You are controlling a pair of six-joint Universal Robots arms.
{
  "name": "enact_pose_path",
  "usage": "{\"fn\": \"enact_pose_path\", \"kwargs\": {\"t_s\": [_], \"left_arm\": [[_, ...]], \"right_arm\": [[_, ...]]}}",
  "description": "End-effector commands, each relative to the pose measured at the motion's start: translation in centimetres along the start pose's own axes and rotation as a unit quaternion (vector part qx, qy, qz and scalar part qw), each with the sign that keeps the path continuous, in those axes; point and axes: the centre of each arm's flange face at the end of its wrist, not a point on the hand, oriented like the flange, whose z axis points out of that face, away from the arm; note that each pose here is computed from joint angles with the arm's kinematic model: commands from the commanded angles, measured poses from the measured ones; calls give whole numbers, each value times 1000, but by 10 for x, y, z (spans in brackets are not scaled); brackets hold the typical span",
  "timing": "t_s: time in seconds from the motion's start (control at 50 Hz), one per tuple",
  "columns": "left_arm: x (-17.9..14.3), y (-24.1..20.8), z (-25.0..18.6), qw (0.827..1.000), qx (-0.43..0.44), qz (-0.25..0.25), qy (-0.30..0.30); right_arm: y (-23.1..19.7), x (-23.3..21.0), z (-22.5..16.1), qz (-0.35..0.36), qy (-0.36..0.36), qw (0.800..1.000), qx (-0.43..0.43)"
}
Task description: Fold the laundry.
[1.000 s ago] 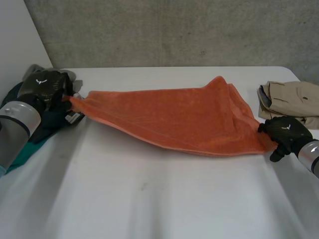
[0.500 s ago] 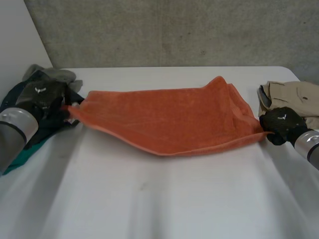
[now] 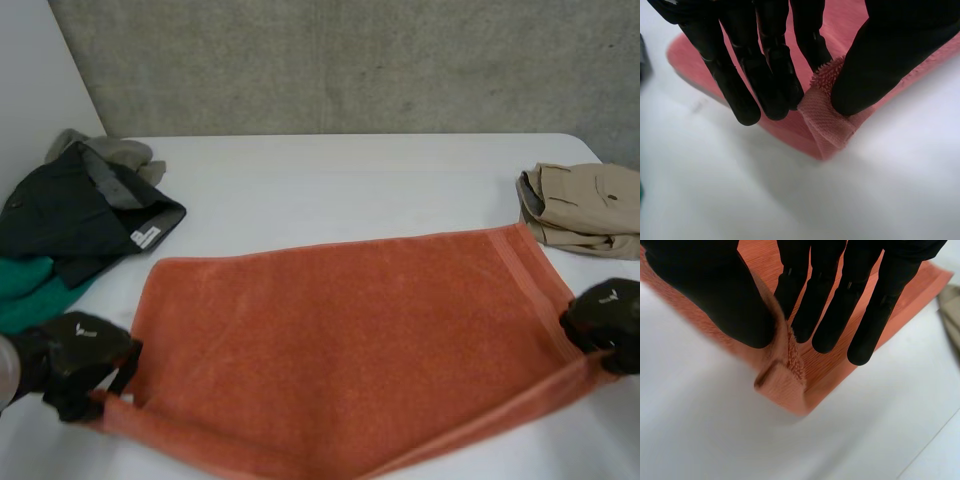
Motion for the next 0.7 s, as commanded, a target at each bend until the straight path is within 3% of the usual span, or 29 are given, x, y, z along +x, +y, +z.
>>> {"fn": "enact_pose_path", "kwargs": {"t_s": [0.02,0.14,0.24,0.46,0.7], "left_arm": [[-28,-28,38,994,53,-11,-94],[-57,-52,66,980,87,-34,-176],[-71,-67,90,972,103,-41,-208],[-83,-84,126,966,98,-55,-232],[-73,-105,127,961,145,-63,-229]], "right_arm": [[-22,14,37,21,57,996,67],[-44,34,66,22,126,982,138],[-58,51,91,33,172,967,186],[-78,60,149,16,216,950,224],[-90,68,160,40,294,930,219]]}}
